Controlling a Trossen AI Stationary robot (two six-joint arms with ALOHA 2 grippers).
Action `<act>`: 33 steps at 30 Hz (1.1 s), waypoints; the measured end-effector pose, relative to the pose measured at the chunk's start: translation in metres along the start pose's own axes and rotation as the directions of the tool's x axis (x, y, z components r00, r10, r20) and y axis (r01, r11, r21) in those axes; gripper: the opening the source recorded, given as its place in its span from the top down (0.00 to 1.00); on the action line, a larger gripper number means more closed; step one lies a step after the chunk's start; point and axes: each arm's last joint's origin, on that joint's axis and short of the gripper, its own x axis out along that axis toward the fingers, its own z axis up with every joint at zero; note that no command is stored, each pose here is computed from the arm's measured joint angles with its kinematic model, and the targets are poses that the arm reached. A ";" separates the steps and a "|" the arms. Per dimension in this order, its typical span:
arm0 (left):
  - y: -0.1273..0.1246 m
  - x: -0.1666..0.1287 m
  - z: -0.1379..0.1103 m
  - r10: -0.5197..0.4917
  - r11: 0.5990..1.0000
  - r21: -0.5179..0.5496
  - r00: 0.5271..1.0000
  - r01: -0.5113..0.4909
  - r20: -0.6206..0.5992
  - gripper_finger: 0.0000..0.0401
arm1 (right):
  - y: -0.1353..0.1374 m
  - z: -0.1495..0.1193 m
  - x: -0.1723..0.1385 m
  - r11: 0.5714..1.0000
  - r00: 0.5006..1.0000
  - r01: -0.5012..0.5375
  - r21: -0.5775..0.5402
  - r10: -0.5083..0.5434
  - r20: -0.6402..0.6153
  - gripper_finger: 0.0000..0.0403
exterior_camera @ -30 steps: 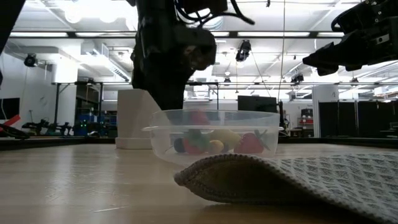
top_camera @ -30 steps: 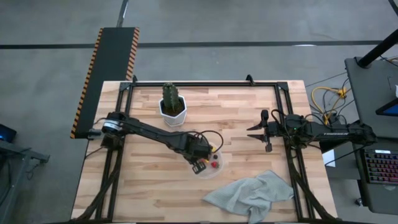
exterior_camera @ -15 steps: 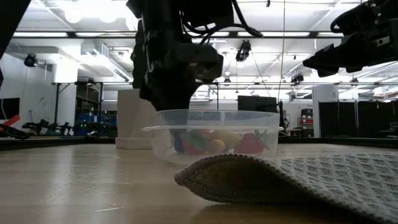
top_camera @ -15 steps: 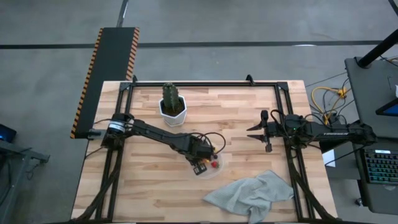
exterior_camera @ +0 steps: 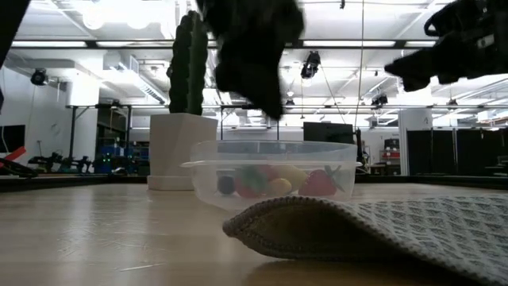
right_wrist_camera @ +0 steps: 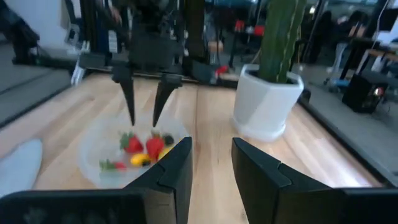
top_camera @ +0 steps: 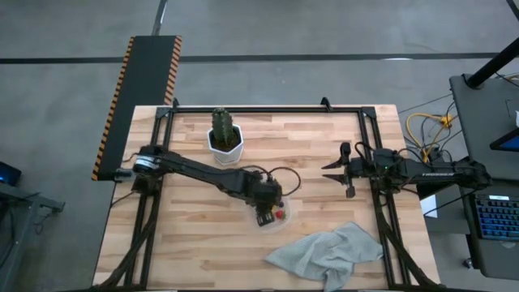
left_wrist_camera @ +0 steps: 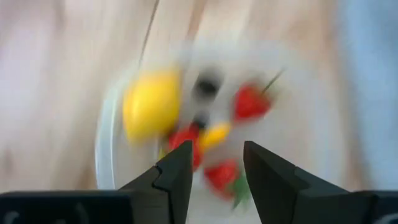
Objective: Pick and placing Produce into tupperware
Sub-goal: Put the red strawberry into the transparent container, then return to Home Position
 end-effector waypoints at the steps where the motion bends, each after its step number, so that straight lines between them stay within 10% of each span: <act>1: -0.002 -0.010 0.005 -0.028 0.999 0.044 0.998 0.025 0.061 0.68 | 0.000 0.002 0.000 1.000 1.000 0.002 0.011 -0.002 0.025 0.74; 11: 0.002 -0.154 0.011 -0.149 0.917 0.384 0.802 -0.107 0.578 0.76 | -0.004 0.036 -0.005 0.992 0.966 -0.010 0.123 -0.023 0.258 0.74; 21: 0.049 -0.266 -0.054 -0.098 0.897 0.332 0.601 -0.292 0.793 0.98 | -0.007 0.074 -0.016 1.000 0.986 0.000 0.014 -0.002 0.169 0.74; 33: 0.108 -0.252 -0.169 -0.082 0.935 0.256 0.553 -0.245 0.829 1.00 | -0.009 0.081 -0.019 0.999 0.990 0.040 0.001 -0.040 0.134 0.74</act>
